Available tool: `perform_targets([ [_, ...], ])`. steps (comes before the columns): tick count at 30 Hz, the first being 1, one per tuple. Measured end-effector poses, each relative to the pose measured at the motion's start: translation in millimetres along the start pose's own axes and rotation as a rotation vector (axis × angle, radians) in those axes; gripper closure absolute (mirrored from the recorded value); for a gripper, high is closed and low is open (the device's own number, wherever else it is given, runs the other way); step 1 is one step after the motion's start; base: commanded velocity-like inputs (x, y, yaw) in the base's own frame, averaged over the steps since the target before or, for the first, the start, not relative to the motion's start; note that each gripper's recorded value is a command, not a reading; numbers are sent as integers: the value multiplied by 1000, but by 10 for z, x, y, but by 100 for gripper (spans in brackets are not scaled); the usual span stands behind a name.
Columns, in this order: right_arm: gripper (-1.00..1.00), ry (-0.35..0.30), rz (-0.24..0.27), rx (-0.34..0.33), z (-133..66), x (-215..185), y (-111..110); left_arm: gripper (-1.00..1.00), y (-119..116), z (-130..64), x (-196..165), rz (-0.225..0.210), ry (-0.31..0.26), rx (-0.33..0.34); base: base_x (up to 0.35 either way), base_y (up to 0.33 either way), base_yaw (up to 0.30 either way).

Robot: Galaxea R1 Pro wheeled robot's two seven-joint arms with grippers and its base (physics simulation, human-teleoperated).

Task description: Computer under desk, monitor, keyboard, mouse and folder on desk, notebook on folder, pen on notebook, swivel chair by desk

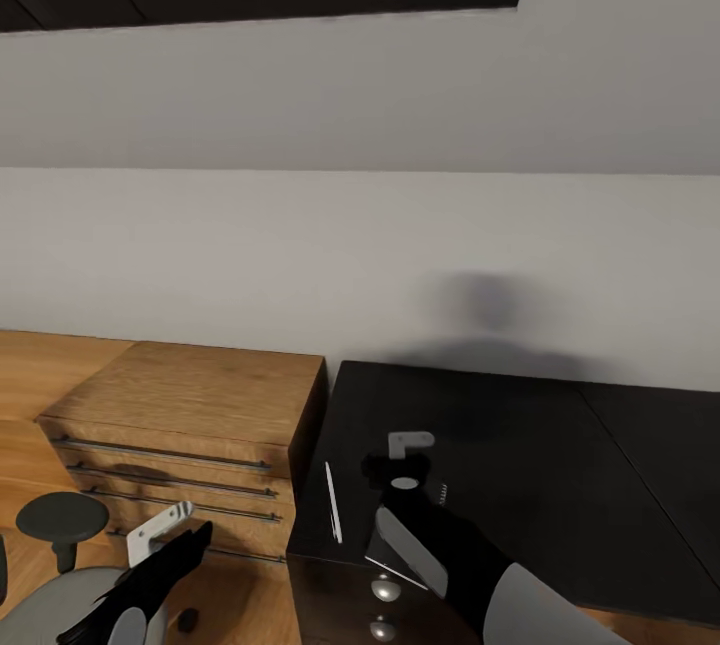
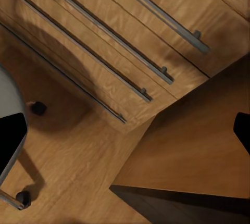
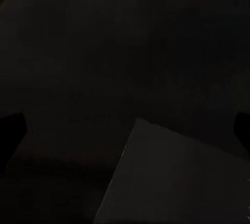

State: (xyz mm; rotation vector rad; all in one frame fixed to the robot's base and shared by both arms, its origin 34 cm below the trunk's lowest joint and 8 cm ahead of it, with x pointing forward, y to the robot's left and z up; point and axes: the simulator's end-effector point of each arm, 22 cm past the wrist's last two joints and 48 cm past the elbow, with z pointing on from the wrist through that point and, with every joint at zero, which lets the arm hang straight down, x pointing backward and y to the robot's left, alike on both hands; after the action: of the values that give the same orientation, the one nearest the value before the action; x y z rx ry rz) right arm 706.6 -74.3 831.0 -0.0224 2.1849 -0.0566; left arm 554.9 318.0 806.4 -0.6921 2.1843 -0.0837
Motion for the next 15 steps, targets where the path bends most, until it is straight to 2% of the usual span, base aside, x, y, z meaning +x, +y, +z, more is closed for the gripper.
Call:
perform_targets([
  [4,-100,-7,-52,-34,-18,83,139,-100,1,7,-13,-11,-6,4,0,0,1],
  [15,-100,-9,-65,-39,78,234,160,-100,34,115,90,-14,-9,8,0,0,0],
])
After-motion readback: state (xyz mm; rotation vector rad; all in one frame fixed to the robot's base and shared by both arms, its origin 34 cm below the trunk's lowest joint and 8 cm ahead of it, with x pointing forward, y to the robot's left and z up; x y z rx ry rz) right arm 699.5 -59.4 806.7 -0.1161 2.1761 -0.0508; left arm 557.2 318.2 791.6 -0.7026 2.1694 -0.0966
